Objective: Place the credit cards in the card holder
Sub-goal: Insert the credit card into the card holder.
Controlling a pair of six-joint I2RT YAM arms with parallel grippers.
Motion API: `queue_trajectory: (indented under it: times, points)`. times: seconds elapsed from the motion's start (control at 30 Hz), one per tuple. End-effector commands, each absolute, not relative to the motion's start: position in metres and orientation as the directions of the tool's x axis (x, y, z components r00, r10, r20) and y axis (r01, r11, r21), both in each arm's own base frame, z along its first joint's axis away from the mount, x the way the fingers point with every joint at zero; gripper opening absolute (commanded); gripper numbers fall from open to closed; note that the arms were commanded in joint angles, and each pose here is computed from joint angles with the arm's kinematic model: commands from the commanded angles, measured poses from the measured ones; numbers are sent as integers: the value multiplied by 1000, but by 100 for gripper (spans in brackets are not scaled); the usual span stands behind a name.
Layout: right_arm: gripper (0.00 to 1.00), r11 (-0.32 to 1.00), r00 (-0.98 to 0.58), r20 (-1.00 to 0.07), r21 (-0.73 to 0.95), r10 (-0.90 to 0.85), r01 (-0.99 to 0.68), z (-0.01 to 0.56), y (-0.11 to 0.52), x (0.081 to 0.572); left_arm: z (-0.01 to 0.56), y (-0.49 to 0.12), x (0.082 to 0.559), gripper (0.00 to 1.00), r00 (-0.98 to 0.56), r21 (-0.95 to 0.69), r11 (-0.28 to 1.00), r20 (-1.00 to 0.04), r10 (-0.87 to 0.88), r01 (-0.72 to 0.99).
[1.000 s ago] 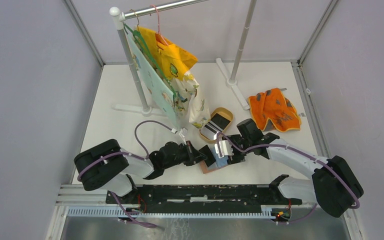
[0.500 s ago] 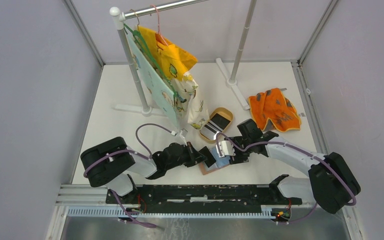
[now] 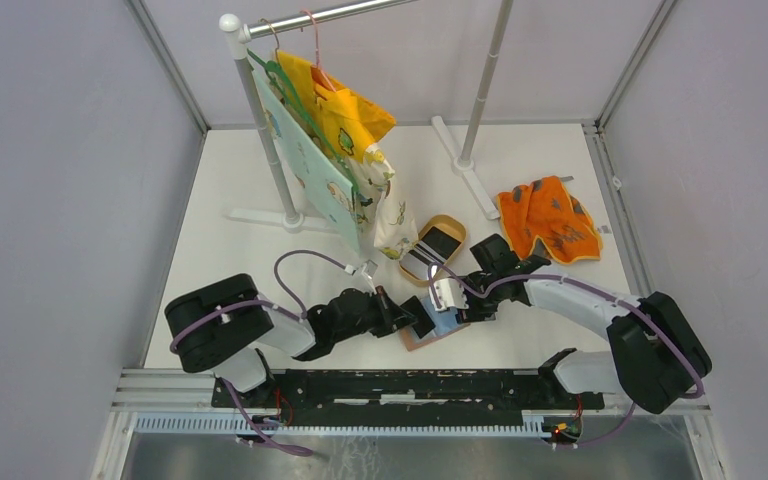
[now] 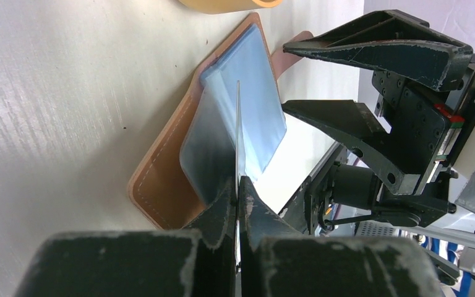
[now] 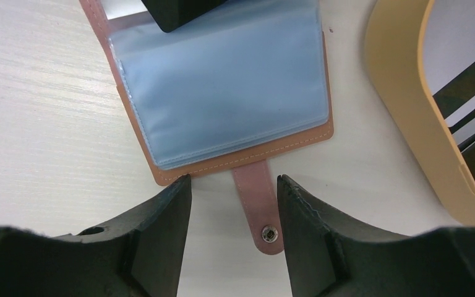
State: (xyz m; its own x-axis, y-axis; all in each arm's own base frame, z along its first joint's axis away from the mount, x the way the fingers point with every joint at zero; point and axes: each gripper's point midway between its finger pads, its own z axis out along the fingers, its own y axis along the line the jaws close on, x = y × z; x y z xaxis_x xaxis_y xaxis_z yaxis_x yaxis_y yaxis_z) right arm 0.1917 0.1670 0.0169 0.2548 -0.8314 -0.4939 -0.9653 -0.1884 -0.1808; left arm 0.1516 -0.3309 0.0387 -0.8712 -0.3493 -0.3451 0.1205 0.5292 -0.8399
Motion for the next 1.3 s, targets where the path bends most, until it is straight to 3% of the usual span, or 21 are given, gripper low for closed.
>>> queue_trajectory:
  times: [0.0,0.33,0.67,1.27]
  points:
    - [58,-206,242,-478,-127,-844,-970,8,162,183,45,-338,152,2,-874,-870,485,-305,-378,94]
    - [54,-204,229,-479,-103,-847,-973,3,164,178,39,-340,147,2,-886,-904,427,-217,-410,23]
    - [51,-209,226,-477,-90,-850,-974,1,167,174,26,-335,142,2,-895,-881,473,-195,-402,-20]
    - [49,-213,227,-474,-85,-851,-973,-2,170,170,27,-341,137,2,-908,-903,426,-136,-396,-51]
